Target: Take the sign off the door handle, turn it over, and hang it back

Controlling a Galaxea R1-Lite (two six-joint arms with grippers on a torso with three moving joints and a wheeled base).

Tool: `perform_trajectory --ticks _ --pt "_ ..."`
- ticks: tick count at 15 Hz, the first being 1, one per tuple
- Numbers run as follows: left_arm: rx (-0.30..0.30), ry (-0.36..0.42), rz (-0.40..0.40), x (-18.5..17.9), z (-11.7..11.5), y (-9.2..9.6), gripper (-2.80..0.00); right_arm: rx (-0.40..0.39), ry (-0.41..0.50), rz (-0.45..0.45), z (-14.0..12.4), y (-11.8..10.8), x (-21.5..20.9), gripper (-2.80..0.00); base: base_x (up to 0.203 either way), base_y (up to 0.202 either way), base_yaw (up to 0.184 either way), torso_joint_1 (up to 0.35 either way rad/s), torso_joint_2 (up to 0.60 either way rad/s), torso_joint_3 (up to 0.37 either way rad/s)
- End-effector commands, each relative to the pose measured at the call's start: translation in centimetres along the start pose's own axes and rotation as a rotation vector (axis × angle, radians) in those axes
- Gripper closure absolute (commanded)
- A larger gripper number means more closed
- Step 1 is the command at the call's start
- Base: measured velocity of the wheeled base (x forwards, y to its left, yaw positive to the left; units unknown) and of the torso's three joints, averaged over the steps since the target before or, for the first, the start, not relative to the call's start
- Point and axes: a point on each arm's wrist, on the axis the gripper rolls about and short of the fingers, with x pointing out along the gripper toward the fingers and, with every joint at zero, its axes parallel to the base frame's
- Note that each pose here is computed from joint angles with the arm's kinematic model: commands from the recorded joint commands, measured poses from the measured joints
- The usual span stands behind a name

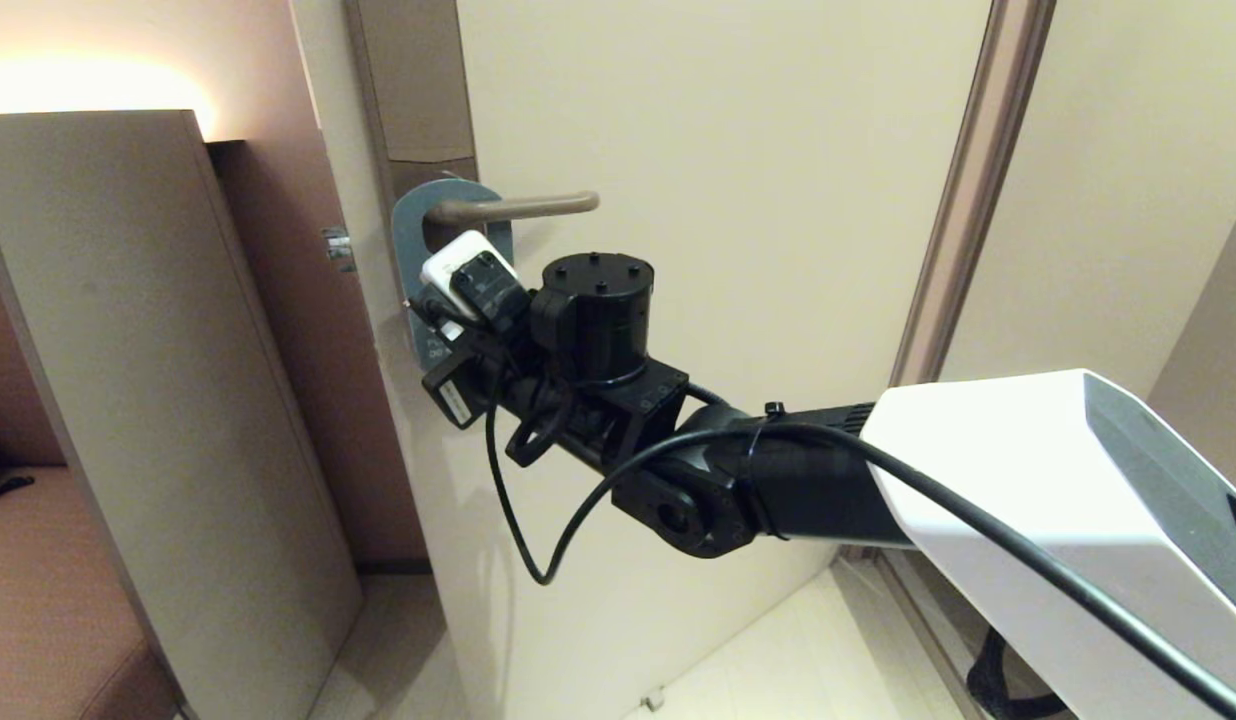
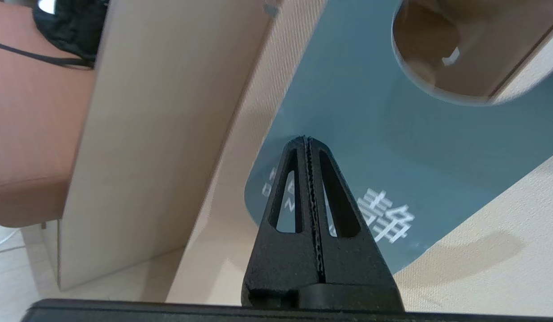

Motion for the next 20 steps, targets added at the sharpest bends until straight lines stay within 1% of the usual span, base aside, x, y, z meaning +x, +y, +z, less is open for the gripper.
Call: perform_trajectory --ticks 1,3,7,9,11,13,15,17,20 --pt "0.000 -0.001 0.000 0.0 0.0 0.0 0.00 -0.003 0.024 0.001 -1.3 0.4 0.4 0.00 0.000 0.000 0.000 0.000 0.00 0.000" --pt "0.000 -0.001 -0.001 0.0 0.0 0.0 0.00 -0.003 0.023 -0.026 -1.4 0.4 0.4 0.00 0.000 0.000 0.000 0.000 0.00 0.000" --pt "0.000 0.000 0.000 0.0 0.0 0.0 0.00 -0.004 0.036 -0.032 -1.1 0.2 -0.3 0.00 0.000 0.000 0.000 0.000 0.00 0.000" --pt "0.000 0.000 0.000 0.0 0.0 0.0 0.00 -0.005 0.058 -0.029 -0.9 -0.1 -1.2 0.00 0.000 0.000 0.000 0.000 0.00 0.000" --pt "0.000 0.000 -0.001 0.0 0.0 0.0 0.00 -0.008 0.086 -0.031 -0.6 -0.8 -2.5 0.00 0.000 0.000 0.000 0.000 0.00 0.000" --pt "0.000 0.000 0.000 0.0 0.0 0.0 0.00 -0.012 0.127 -0.051 -0.4 -1.9 -4.3 0.00 0.000 0.000 0.000 0.000 0.00 0.000" --pt "0.000 0.000 0.000 0.0 0.0 0.0 0.00 -0.016 0.195 -0.098 -0.6 -3.6 -6.6 0.00 0.000 0.000 0.000 0.000 0.00 0.000" --pt "0.000 0.000 0.000 0.0 0.0 0.0 0.00 -0.020 0.287 -0.167 -0.5 -6.2 -9.7 0.00 0.000 0.000 0.000 0.000 0.00 0.000" --pt "0.000 -0.001 0.000 0.0 0.0 0.0 0.00 -0.004 0.527 -0.334 -1.7 -11.5 -16.3 0.00 0.000 0.000 0.000 0.000 0.00 0.000"
